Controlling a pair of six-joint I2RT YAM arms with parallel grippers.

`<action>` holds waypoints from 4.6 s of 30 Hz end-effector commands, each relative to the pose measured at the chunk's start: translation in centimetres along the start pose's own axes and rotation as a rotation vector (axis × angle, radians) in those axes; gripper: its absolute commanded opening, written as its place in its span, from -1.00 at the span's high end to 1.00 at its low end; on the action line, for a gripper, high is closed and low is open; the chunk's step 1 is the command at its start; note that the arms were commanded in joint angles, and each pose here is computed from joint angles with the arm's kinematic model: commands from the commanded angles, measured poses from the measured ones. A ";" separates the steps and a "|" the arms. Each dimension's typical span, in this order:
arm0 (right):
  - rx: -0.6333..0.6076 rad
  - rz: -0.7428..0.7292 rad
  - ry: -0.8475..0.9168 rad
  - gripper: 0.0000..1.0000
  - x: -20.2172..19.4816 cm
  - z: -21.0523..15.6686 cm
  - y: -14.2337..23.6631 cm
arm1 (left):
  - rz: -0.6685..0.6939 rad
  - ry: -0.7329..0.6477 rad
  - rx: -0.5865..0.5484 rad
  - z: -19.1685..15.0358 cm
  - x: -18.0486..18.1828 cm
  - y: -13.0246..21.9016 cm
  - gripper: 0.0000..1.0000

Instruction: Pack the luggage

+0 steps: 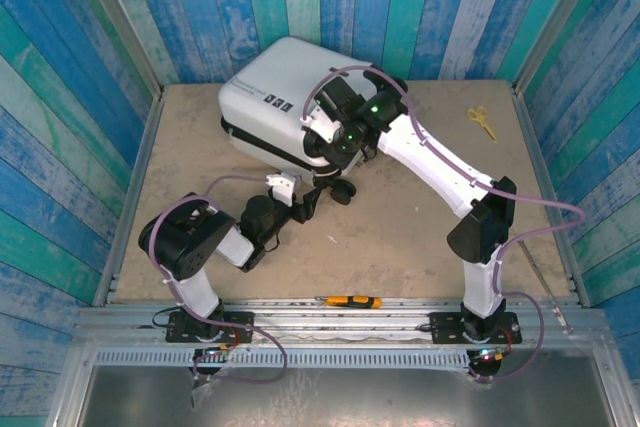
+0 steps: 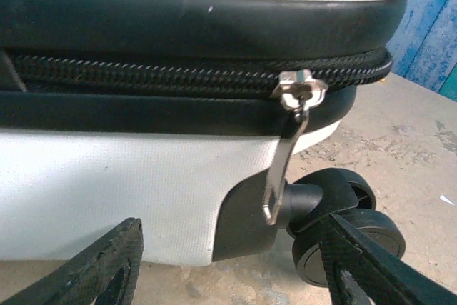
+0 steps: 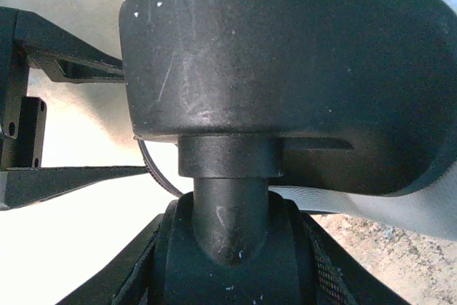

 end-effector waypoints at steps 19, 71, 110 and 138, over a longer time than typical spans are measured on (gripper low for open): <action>-0.147 -0.055 -0.039 0.99 -0.5 1.5 4.2 | 0.132 -0.066 -0.101 1.1 -0.5 -0.7 -0.07; -0.330 0.279 -0.183 1.00 8.8 8.2 3.5 | 0.015 -0.029 -0.151 0.6 -9.1 2.6 1.00; -0.418 0.526 -0.172 0.88 15.8 12.0 2.1 | 0.282 -0.070 -0.231 -3.5 -16.5 -1.6 0.32; -0.596 0.098 -0.278 -0.48 3.7 -7.0 9.2 | 0.522 0.150 -0.037 14.1 -11.4 14.7 -0.87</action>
Point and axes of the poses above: each hand's point on the last joint's axis, 136 mm out from that joint toward the fingers, its own y axis back along the fingers, its own x axis along the line the jaws close on, z = x × y, the point moved 5 cm from there along y, back along the fingers, and after that the axes turned 10 degrees about y, right-handed, at the moved point
